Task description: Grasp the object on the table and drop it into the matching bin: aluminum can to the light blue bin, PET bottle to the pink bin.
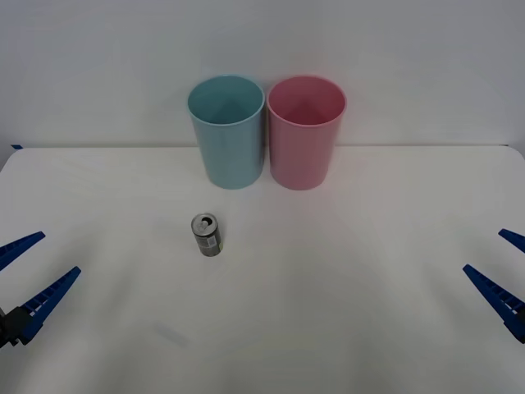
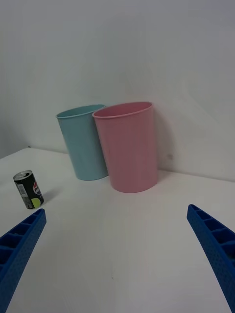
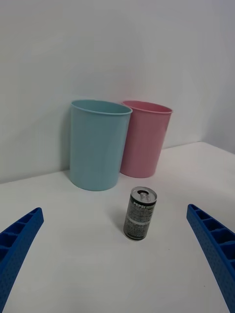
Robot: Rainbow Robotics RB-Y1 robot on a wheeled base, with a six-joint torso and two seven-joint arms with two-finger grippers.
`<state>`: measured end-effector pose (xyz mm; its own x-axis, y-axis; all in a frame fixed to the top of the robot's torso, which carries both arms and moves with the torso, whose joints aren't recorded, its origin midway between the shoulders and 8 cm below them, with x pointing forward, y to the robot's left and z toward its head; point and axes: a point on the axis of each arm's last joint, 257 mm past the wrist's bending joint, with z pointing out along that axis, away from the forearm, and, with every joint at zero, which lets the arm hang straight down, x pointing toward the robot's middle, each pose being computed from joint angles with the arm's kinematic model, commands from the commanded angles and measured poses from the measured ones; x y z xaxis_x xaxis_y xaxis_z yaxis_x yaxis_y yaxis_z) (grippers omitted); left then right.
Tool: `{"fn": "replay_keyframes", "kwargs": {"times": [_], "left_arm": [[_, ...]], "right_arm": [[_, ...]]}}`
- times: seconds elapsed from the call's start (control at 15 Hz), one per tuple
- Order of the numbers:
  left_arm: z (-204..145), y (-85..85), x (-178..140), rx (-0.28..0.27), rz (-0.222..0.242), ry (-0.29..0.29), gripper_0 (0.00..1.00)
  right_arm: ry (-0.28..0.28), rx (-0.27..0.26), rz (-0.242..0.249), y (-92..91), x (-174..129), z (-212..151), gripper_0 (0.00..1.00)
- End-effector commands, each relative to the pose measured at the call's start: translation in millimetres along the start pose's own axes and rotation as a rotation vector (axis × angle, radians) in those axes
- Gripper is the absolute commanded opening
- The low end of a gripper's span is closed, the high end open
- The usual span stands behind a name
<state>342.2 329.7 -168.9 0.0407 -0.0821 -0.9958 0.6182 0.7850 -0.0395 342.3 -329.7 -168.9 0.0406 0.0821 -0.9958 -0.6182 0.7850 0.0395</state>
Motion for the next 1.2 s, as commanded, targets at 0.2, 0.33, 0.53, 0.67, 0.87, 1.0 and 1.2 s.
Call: {"fn": "replay_keyframes", "kwargs": {"times": [0.2,0.33,0.53,0.67,0.87,1.0,1.2], "left_arm": [[-2,3.3,5,-0.022,-0.022,-0.006,1.0],[-2,3.2,4,-0.007,-0.012,0.007,1.0],[-6,7.1,7,-0.023,-0.011,0.019,1.0],[-7,5.2,14,-0.026,-0.013,0.036,1.0],[-5,6.8,27,-0.036,0.006,0.079,1.0],[-2,4.3,34,-0.039,-0.002,0.089,1.0],[7,6.5,49,-0.072,0.029,0.107,1.0]], "right_arm": [[0.0,0.0,0.0,0.0,0,0,1.0],[0.0,0.0,0.0,0.0,0,0,1.0],[0.0,0.0,0.0,0.0,0,0,1.0],[0.0,0.0,0.0,0.0,0,0,1.0],[0.0,0.0,0.0,0.0,0,0,1.0],[0.0,0.0,0.0,0.0,0,0,1.0],[0.0,0.0,0.0,0.0,0,0,1.0]]}}
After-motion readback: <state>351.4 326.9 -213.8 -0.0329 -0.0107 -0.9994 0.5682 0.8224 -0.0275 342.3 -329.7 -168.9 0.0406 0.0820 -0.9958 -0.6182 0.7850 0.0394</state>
